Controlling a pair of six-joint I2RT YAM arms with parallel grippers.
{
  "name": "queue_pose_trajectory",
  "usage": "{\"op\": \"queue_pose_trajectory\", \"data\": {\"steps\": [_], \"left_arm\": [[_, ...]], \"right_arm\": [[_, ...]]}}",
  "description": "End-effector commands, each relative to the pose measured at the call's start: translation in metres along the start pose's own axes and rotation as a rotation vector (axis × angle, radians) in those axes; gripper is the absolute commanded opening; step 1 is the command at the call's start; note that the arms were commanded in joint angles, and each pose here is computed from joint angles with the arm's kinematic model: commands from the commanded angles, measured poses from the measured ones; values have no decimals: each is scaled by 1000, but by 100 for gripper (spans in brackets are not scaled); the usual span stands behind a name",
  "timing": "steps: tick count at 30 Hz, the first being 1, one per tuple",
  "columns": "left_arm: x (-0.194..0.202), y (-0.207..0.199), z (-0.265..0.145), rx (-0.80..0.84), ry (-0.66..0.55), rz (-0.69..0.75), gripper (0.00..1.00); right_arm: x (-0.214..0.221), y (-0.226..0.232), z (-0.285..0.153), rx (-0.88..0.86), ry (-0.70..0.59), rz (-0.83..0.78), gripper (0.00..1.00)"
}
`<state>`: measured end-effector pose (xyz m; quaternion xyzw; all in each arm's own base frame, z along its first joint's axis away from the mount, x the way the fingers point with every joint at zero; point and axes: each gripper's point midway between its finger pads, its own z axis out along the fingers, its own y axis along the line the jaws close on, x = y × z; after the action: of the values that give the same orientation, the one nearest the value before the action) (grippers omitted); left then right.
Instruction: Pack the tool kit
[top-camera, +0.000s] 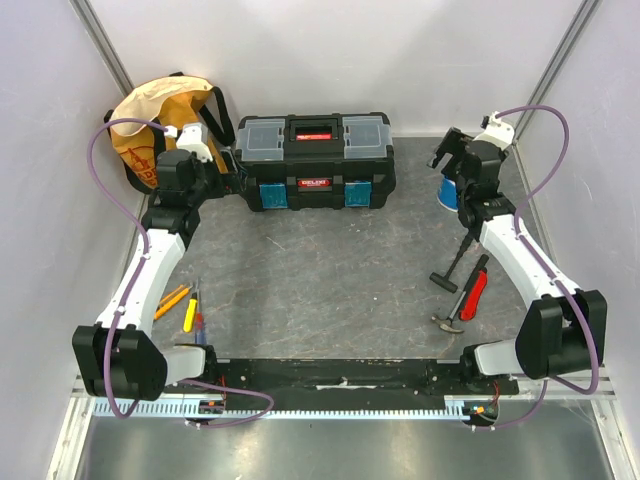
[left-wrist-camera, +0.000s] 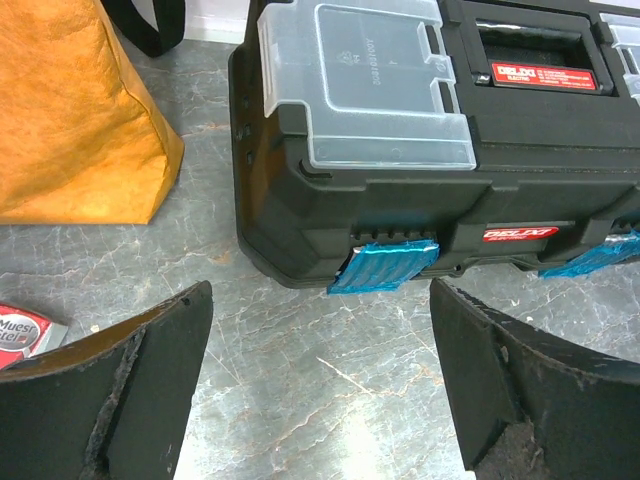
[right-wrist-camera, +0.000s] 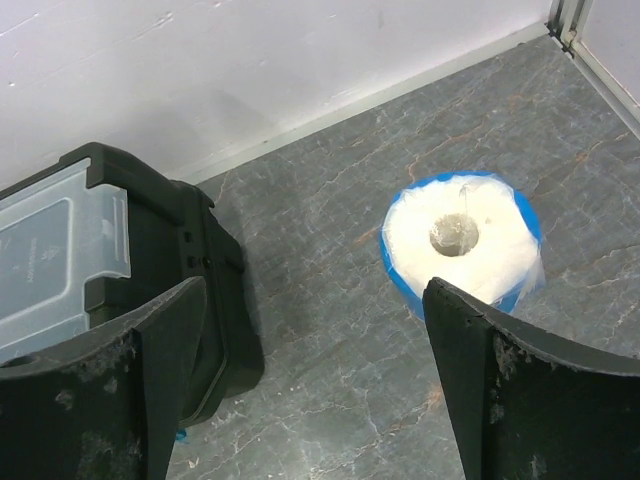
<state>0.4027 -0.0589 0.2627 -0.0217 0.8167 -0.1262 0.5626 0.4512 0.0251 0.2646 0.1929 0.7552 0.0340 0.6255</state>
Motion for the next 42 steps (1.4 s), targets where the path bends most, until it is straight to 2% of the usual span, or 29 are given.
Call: {"op": "queue_pose_trajectory", "data": {"steps": [1, 6, 12, 17, 18, 26, 34, 39, 42], "left_arm": [[-30, -11, -9, 37, -97, -2, 95], [-28, -17, 0, 71, -73, -3, 95], [-55, -29, 30, 131, -71, 13, 98], [-79, -41, 84, 209, -40, 41, 97], [-72, -39, 105, 217, -10, 40, 97], [-104, -38, 194, 245, -68, 69, 94], [-88, -29, 234, 264, -107, 146, 95], [-56, -55, 222, 477, -12, 266, 95], [-37, -58, 215, 522, 58, 286, 95]], "right_arm": [[-14, 8, 2, -26, -33, 31, 96], [-13, 16, 2, -59, -18, 29, 96], [-8, 40, 3, -179, 25, 45, 96], [19, 68, 1, -324, 117, 99, 94], [27, 74, -1, -358, 139, 108, 93], [90, 121, -29, -525, 280, 32, 92], [129, 129, -42, -534, 333, -73, 85], [145, 129, -27, -507, 350, -73, 75], [153, 130, -16, -482, 361, -69, 73]]}}
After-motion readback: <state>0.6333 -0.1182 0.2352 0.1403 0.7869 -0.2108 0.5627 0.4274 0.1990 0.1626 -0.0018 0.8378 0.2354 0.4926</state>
